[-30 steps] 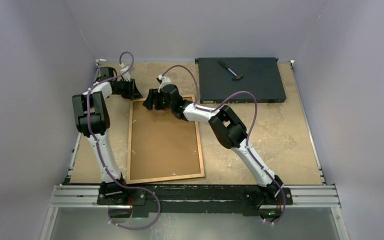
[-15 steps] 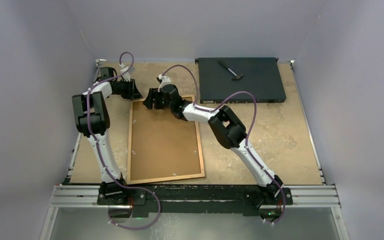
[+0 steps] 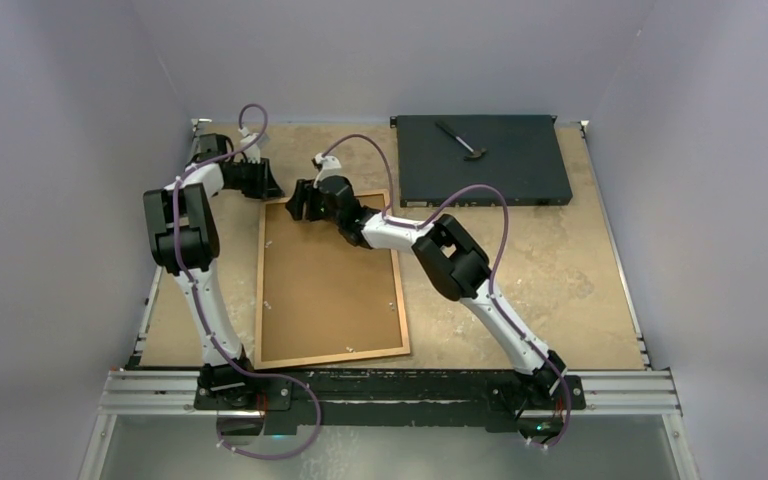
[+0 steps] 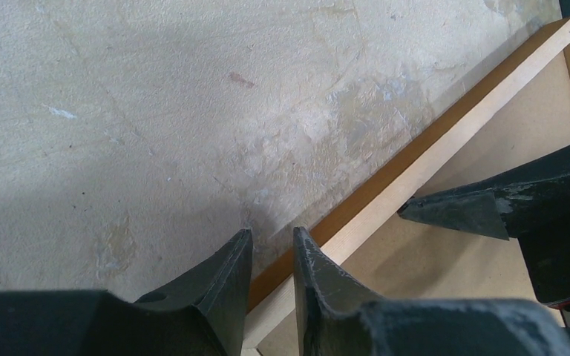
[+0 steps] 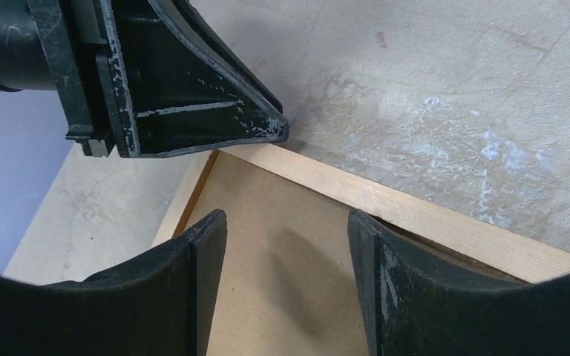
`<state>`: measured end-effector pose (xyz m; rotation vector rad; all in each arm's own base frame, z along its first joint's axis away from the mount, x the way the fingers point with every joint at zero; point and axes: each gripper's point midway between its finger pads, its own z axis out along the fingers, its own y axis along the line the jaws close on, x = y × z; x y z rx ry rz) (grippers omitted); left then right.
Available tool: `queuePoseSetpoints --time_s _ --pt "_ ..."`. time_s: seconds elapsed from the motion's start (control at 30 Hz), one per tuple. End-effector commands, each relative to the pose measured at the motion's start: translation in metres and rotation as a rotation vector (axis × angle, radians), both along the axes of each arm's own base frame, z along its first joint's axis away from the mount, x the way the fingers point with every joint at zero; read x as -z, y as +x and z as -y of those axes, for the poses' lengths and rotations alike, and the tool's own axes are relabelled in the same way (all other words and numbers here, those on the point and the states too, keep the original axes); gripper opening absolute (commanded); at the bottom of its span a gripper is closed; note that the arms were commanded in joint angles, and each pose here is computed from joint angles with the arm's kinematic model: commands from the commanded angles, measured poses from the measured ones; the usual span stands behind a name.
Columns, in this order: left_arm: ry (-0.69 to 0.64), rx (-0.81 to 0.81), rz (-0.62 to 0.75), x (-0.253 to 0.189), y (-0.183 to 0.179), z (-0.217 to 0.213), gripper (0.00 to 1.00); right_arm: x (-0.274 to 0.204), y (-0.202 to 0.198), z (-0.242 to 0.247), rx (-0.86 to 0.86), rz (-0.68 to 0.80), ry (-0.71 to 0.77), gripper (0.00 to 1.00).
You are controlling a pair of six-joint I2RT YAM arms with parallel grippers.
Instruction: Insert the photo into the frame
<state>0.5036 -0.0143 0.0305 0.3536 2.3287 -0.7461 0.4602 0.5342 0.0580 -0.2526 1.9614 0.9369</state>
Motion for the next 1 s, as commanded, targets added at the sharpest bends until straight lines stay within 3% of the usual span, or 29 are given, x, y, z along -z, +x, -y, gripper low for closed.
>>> queuePoseSetpoints --time_s 0.0,0.5,0.97 --pt "0.000 0.012 -0.057 -0.007 -0.023 -0.001 0.25 -0.011 0.016 0.012 0.099 0.086 -0.037 0.65" --pt "-0.002 -0.018 -0.052 -0.018 -0.027 -0.016 0.25 -0.064 -0.011 0.009 0.012 0.113 0.032 0.69" --pt "-0.013 -0.015 -0.053 -0.017 -0.028 -0.014 0.25 -0.029 -0.027 -0.007 -0.048 0.017 -0.001 0.71"
